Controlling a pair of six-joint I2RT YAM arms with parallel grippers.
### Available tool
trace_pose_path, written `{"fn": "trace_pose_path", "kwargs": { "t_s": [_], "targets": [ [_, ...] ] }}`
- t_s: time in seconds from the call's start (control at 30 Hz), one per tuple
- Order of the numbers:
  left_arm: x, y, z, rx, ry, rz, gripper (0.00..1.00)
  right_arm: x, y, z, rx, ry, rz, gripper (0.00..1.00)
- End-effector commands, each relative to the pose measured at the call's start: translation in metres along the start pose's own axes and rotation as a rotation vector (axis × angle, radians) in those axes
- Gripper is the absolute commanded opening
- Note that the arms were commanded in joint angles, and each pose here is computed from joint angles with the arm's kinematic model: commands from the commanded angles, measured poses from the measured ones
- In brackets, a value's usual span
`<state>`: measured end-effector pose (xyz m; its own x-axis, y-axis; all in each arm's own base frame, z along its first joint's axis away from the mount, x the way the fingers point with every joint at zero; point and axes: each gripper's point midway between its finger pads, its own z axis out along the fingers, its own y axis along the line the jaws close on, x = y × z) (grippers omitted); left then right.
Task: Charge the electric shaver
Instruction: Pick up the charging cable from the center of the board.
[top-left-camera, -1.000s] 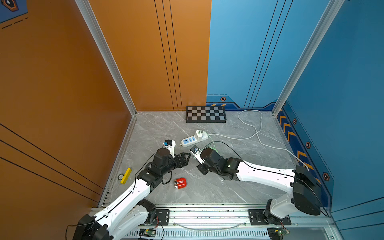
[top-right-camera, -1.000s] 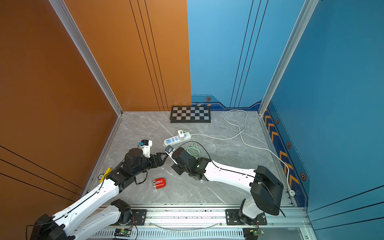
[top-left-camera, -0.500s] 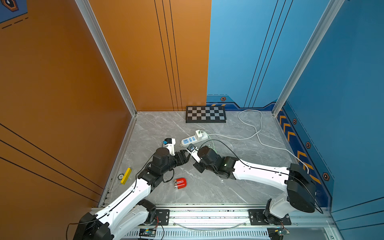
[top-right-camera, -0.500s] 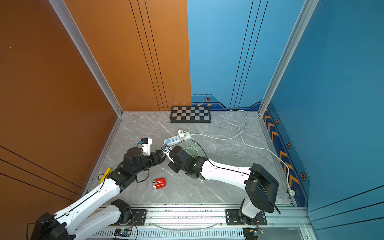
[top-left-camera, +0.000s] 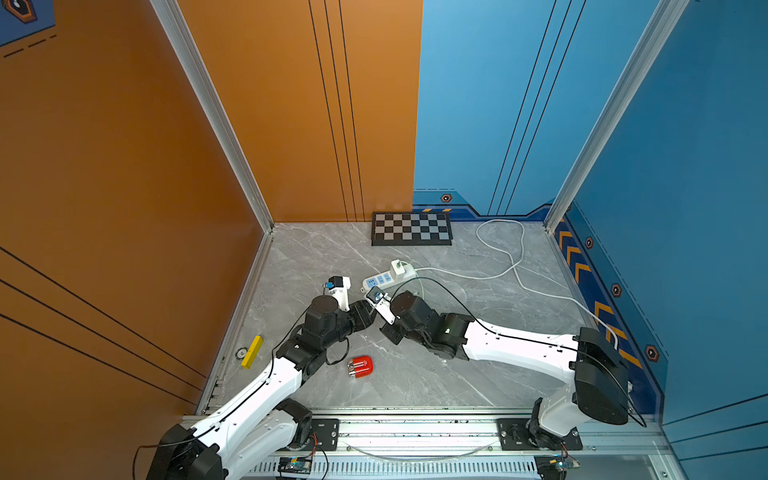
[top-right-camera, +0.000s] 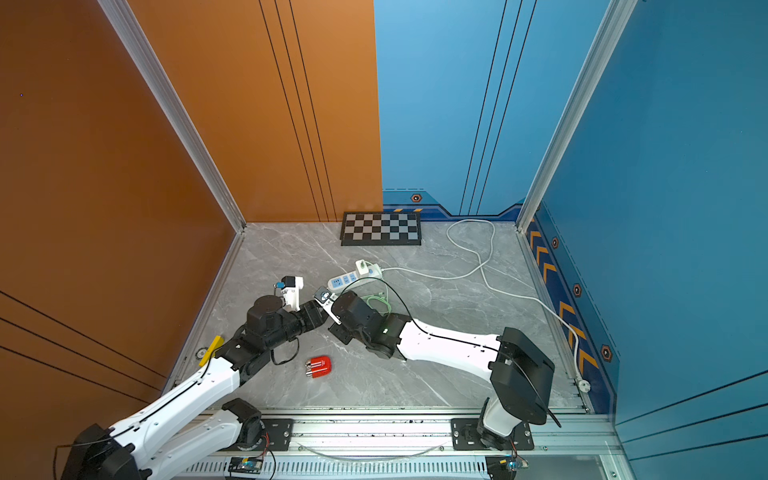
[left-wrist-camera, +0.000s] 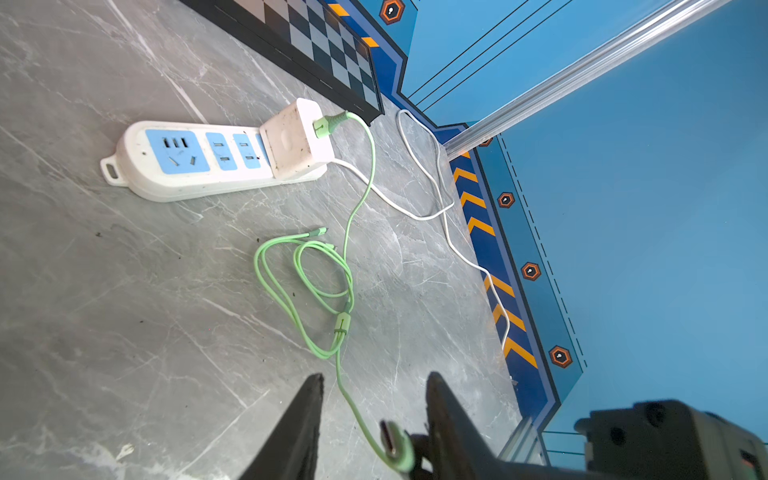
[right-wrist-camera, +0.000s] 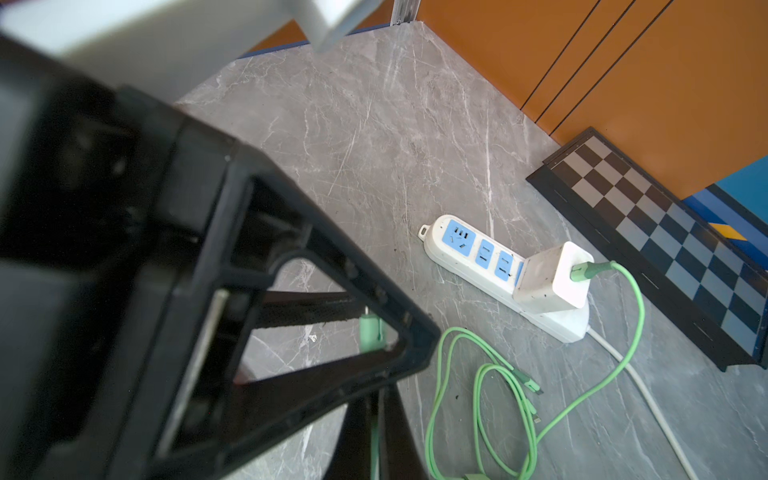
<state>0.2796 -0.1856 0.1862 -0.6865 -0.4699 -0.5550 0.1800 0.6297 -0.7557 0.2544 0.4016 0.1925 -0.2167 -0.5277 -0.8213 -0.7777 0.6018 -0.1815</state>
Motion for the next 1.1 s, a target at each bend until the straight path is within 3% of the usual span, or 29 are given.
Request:
{"fn": "trace_pose_path", "kwargs": {
  "t_s": [0.0, 0.17, 0.37, 0.57, 0.77, 0.93, 1.07],
  "targets": [
    [0.002, -0.002, 0.000, 0.019, 0.010, 0.005, 0.34, -0.011, 0.001, 0.003, 0.016, -0.027, -0.011, 0.00],
    [0.001, -0.003, 0.000, 0.024, 0.006, 0.008, 0.25, -0.009, 0.003, 0.003, 0.010, -0.021, -0.013, 0.00],
    [0.001, -0.005, 0.000, 0.031, 0.010, 0.012, 0.00, -0.007, 0.006, 0.002, 0.005, -0.016, -0.017, 0.00],
    [0.004, -0.002, 0.000, 0.029, 0.016, 0.020, 0.00, -0.004, 0.007, 0.001, 0.000, -0.009, -0.010, 0.00],
    [0.006, 0.003, -0.003, 0.029, 0.017, 0.034, 0.00, 0.009, -0.007, -0.010, -0.067, 0.023, 0.075, 0.25],
    [0.004, 0.002, -0.005, 0.049, 0.019, 0.045, 0.00, 0.021, -0.014, -0.022, -0.141, 0.058, 0.131, 0.32],
    [0.001, -0.007, -0.009, 0.100, 0.027, 0.071, 0.00, 0.031, -0.018, -0.034, -0.363, 0.102, 0.249, 0.40]
  ]
}}
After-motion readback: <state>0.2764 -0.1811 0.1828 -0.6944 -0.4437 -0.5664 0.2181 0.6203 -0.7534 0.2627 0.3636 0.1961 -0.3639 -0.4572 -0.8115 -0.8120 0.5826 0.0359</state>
